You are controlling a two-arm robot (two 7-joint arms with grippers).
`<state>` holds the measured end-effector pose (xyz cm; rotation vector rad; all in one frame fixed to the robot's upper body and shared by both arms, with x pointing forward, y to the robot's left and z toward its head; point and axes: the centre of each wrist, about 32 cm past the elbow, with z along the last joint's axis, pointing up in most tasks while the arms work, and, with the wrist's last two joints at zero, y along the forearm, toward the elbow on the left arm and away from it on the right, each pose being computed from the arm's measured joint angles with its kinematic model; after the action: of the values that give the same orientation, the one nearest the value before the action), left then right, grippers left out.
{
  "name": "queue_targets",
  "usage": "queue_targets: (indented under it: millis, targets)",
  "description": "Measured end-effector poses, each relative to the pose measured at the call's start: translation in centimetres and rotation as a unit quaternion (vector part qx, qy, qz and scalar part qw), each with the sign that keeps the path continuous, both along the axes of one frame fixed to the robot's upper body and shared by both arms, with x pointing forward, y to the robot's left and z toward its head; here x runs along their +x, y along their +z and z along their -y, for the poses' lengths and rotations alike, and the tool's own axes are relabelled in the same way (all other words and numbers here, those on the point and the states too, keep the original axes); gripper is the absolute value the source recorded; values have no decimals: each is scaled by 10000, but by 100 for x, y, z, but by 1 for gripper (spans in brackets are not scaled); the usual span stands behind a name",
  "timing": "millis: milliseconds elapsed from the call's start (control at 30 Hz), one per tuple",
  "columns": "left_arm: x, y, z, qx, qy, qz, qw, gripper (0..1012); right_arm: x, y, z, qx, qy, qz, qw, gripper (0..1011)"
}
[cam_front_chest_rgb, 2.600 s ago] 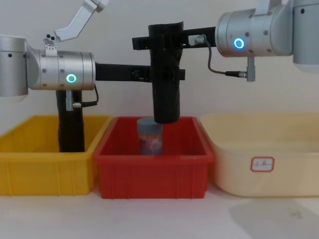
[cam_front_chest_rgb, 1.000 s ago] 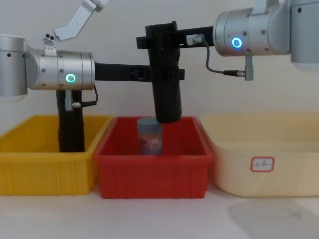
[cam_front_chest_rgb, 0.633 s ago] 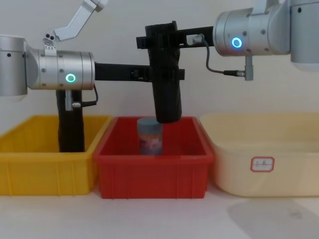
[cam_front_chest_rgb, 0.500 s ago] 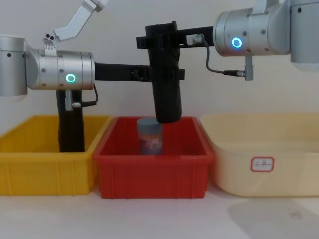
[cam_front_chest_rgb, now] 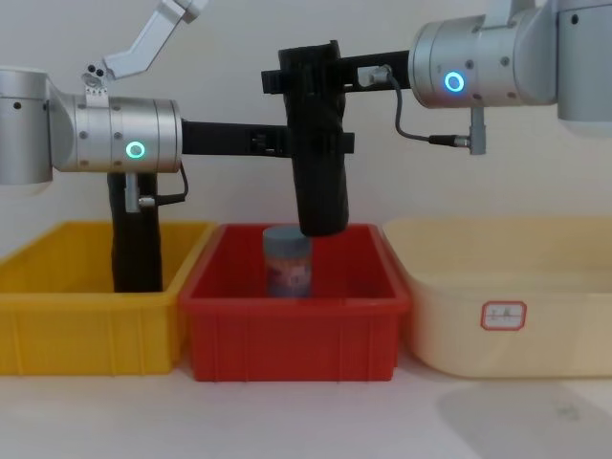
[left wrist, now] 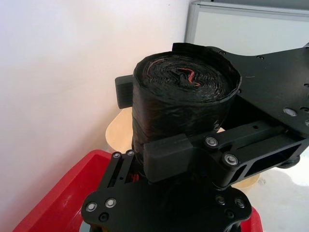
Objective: Pick up the garbage bag with the one hand and transfer it to the other hand.
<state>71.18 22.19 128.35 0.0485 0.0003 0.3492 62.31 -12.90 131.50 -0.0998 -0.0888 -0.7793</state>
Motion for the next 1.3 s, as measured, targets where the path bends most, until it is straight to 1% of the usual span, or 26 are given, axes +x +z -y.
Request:
queue_targets:
  millis: [267,300,400,433,533,567,600,633,767,800,833,933,1000,1300]
  targets:
    - [0,0,0,0,0,0,10000,404,0,0,0,0,1,0,10000,597]
    - [0,0,1,0,0,0,10000,422,0,0,-1,0,2,-1,10000,598]
    - [0,0,0,0,0,0,10000,506,0,-1,-1,-1,3,-1,10000,597]
    - [0,0,0,0,0,0,10000,560,0,-1,-1,-1,3,-1,10000,597]
    - [0,0,0,0,0,0,10000,617,0,-1,-1,-1,2,-1,10000,597]
    - [0,0,0,0,0,0,10000,674,0,-1,-1,-1,2,-1,10000,597]
    - [0,0,0,0,0,0,10000,695,0,-1,0,-1,2,-1,10000,597]
    - [0,0,0,-1,0,0,10000,752,0,-1,0,-1,1,-1,10000,597]
    - [0,0,0,0,0,0,10000,827,-1,-1,1,-3,0,4,10000,597]
    - [0,0,0,-1,0,0,10000,882,-2,-1,2,-2,-2,10,10000,597]
    - [0,0,0,0,0,0,10000,890,-5,-1,3,-2,-7,23,10000,597]
    - [0,0,1,0,0,0,10000,976,-12,0,6,-4,-26,48,10000,597]
    - [0,0,2,-1,-2,0,10000,1001,-20,4,12,-23,-74,92,9999,597]
    - [0,0,1,1,0,0,10000,1001,-82,32,79,-205,-449,358,9981,597]
